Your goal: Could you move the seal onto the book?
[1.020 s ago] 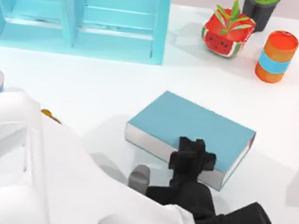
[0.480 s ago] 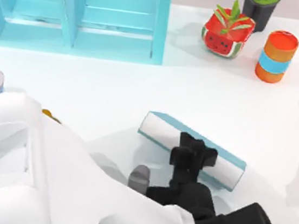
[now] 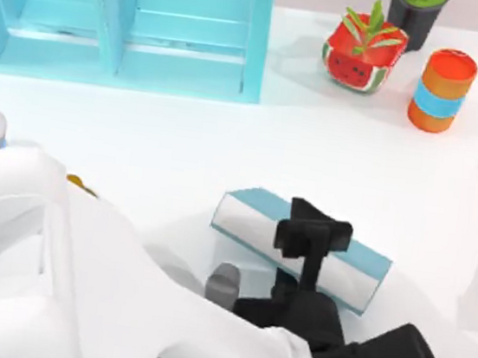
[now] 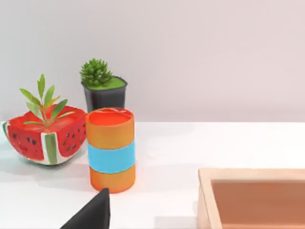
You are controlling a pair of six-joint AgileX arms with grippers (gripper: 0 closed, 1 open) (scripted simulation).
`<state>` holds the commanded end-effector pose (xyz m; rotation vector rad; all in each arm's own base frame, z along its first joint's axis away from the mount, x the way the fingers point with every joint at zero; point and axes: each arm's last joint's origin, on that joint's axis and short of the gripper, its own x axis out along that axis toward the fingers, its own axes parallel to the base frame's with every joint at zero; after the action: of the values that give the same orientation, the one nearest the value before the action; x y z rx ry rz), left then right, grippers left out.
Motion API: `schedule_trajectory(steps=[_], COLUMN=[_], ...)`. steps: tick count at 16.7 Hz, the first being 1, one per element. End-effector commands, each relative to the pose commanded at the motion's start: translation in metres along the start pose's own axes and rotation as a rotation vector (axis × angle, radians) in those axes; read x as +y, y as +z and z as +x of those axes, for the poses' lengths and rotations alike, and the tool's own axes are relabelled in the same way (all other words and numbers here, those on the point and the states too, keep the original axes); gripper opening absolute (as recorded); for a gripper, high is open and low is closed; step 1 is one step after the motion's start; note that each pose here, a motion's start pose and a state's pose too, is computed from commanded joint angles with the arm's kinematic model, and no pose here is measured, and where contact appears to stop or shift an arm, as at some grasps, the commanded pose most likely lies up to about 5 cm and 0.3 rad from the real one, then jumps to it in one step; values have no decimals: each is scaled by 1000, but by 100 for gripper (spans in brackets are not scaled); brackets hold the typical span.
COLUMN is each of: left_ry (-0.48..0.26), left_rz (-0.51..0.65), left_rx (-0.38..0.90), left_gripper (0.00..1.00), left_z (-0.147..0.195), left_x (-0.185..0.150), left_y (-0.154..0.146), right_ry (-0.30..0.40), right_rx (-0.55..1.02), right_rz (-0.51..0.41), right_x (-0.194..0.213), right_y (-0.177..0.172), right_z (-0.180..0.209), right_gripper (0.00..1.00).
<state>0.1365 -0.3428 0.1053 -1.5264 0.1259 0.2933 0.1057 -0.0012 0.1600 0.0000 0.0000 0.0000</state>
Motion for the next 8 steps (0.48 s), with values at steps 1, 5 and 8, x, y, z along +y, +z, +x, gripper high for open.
schedule_trajectory(steps=[1,5,8], left_ry=[0,3,14], left_rz=[0,3,1], left_rx=[0,4,26], left_gripper=[100,100,100], left_z=[0,-2,-17], left_x=[0,2,9], left_y=[0,0,-5], right_ry=[0,0,0], right_rx=[0,0,0], right_rz=[0,0,0], right_x=[0,0,0], right_y=[0,0,0], right_z=[0,0,0], right_gripper=[100,100,100])
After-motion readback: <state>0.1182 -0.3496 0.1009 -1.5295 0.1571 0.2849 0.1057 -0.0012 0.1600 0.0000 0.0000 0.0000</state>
